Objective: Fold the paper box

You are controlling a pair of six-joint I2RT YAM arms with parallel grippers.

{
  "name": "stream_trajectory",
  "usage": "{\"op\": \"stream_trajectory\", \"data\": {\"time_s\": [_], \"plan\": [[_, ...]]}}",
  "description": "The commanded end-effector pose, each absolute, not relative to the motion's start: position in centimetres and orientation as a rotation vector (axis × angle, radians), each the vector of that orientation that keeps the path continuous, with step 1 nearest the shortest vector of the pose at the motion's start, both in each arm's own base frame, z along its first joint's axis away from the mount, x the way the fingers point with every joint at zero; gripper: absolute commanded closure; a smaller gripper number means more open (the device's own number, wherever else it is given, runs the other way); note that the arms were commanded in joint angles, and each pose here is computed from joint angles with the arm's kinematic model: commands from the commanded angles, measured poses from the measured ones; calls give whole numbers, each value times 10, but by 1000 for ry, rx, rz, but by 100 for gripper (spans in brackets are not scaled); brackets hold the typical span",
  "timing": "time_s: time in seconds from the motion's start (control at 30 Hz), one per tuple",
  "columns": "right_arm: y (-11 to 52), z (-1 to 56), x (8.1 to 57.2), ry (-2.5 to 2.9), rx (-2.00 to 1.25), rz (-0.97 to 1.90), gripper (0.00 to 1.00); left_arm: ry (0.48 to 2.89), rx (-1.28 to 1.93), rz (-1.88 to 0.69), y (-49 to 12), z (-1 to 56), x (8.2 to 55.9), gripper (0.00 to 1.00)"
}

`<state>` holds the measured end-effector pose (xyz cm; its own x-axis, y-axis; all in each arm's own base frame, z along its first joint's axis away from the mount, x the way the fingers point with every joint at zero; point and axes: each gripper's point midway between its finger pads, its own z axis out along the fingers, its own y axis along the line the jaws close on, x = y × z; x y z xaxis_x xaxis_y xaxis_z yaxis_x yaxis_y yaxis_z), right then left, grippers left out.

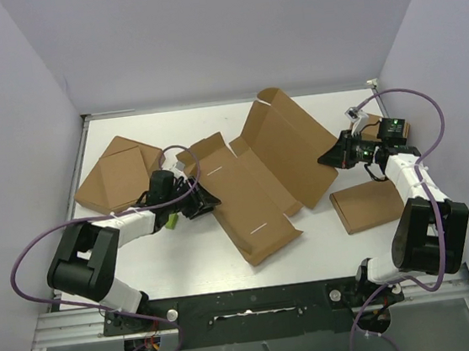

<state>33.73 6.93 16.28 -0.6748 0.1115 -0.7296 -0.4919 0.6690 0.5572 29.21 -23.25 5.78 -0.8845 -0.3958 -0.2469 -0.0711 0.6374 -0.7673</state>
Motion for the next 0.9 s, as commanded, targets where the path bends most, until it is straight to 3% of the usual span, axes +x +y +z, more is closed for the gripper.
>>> {"op": "stream_trajectory", "data": {"time_s": [0.0,0.37,0.7,0.87], "plan": [[80,161,330,2110,-310,1075,100,2262,-293,-1205,-242,99,314,54],[79,161,330,2111,-311,1067,100,2215,-313,-1115,-206,113,323,53],[73,169,332,2086,-299,1058,100,2321,-256,-957,-182,108,326,55],[68,173,332,2074,-298,1041,100,2291,-214,-785,-162,130,341,62]]}}
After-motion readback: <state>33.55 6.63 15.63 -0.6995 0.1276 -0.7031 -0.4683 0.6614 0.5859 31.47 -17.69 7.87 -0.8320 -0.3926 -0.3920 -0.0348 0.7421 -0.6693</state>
